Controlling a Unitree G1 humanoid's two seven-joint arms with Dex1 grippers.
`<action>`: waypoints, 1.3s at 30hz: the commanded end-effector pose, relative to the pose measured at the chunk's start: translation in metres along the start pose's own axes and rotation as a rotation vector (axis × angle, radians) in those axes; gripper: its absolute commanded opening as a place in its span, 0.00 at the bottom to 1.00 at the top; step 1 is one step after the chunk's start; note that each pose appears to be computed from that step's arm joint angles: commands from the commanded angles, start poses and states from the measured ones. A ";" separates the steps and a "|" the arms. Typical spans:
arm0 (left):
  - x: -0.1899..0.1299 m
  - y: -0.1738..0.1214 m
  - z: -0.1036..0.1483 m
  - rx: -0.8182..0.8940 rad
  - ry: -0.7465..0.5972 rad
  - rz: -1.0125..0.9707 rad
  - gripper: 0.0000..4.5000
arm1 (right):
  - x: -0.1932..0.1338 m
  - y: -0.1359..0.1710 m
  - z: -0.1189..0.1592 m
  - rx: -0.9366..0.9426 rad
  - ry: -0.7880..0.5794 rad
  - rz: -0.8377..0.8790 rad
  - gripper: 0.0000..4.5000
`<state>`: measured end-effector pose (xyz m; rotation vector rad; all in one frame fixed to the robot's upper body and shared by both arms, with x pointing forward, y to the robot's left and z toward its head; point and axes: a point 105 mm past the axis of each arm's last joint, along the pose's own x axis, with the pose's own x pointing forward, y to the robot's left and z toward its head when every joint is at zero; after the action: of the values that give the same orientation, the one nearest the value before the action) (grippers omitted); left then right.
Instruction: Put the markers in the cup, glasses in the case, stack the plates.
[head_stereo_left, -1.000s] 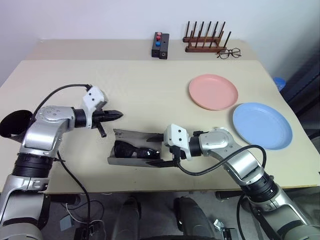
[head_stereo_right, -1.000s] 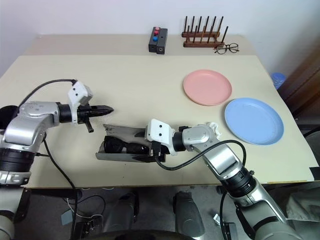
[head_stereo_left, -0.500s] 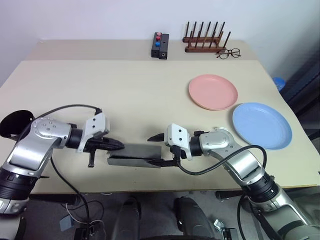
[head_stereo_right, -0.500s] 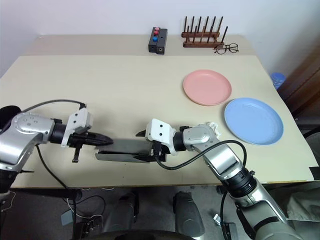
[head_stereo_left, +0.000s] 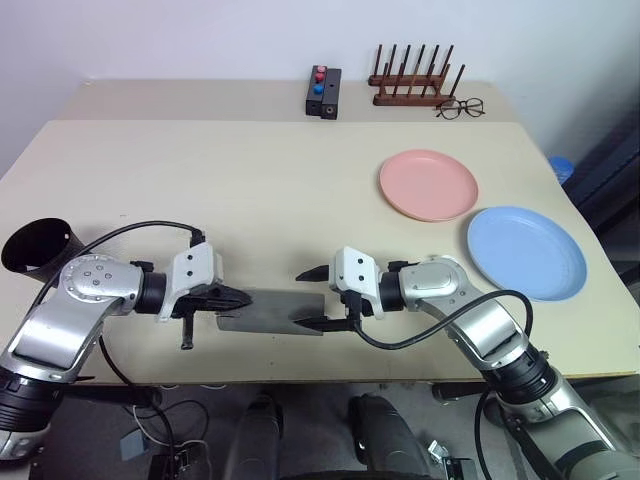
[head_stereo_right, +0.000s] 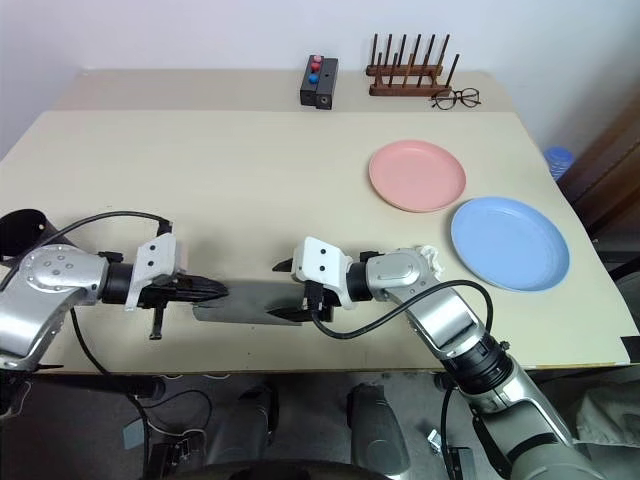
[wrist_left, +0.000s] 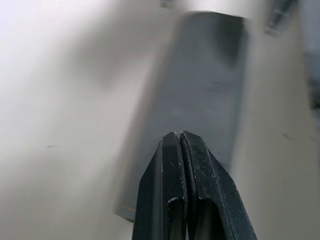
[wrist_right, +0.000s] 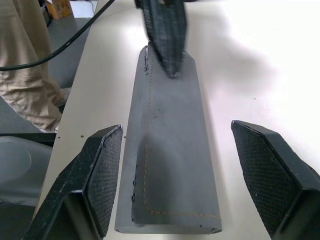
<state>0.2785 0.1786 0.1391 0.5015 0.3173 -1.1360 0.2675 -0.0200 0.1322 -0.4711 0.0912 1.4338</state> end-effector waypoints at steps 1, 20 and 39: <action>-0.027 0.030 0.028 0.012 -0.133 0.174 0.01 | -0.012 -0.015 0.011 -0.053 -0.015 -0.072 0.79; -0.018 -0.044 0.047 -0.110 -0.343 0.073 0.01 | -0.120 -0.170 -0.059 -0.257 0.533 -0.771 0.79; 0.001 -0.049 0.050 -0.118 -0.413 0.131 0.00 | -0.143 -0.174 -0.055 -0.344 0.583 -0.803 0.01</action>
<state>0.2316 0.1360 0.1636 0.1545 0.0344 -1.0594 0.4274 -0.1810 0.1457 -1.0511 0.1942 0.5258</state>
